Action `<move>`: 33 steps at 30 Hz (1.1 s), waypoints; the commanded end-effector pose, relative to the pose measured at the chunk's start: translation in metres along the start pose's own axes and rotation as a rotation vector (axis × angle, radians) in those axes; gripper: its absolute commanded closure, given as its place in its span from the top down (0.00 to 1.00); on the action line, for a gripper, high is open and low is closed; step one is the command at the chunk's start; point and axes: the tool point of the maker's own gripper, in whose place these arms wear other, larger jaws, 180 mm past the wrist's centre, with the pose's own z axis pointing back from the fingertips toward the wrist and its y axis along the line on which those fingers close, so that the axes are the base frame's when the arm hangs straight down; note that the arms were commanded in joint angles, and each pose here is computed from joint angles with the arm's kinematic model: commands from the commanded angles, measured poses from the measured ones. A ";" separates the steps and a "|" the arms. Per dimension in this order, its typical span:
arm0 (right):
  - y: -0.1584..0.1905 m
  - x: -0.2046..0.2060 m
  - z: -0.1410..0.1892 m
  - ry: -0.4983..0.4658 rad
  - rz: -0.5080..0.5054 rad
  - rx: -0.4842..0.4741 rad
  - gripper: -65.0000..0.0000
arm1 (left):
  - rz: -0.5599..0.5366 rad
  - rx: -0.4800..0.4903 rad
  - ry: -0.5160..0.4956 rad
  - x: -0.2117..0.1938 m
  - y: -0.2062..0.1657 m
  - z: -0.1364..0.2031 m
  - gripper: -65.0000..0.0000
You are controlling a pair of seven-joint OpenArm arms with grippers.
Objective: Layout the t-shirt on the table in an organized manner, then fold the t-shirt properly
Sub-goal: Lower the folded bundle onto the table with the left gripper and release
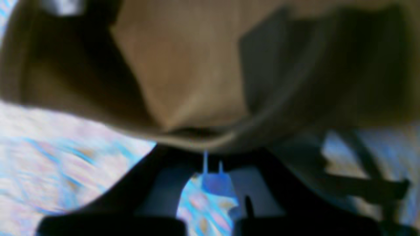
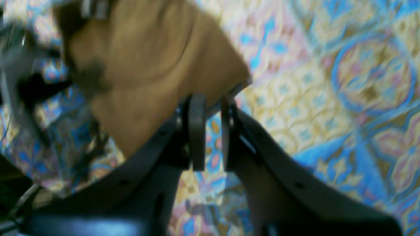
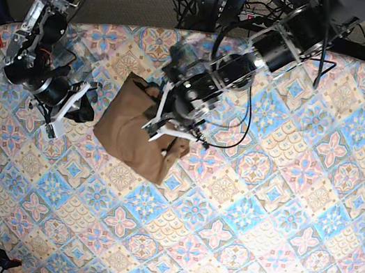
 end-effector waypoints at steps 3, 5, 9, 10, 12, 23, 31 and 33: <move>0.000 0.012 0.006 -0.047 0.017 0.000 0.13 | -0.022 0.057 0.010 0.009 0.014 -0.004 0.00; 0.000 0.010 0.005 -0.043 0.015 0.001 0.13 | -0.030 0.081 -0.001 0.015 0.021 -0.002 0.00; 0.001 0.007 0.005 -0.039 0.013 0.002 0.13 | 0.019 0.115 -0.025 0.026 0.046 -0.002 0.00; 0.001 0.004 0.005 -0.031 0.009 0.004 0.13 | 0.027 0.124 -0.041 0.028 0.051 -0.004 0.00; 0.003 -0.002 0.005 -0.018 0.004 0.006 0.13 | 0.045 0.140 -0.062 0.031 0.064 -0.009 0.00; 0.002 -0.005 0.005 -0.013 0.002 0.004 0.13 | 0.021 0.148 -0.132 0.064 0.074 -0.046 0.00; 0.002 -0.005 0.005 -0.012 0.002 0.003 0.13 | 0.006 0.120 -0.218 0.105 0.062 -0.055 0.00; 0.002 -0.005 0.005 -0.012 0.002 0.003 0.13 | -0.002 0.118 -0.251 0.115 0.061 -0.057 0.00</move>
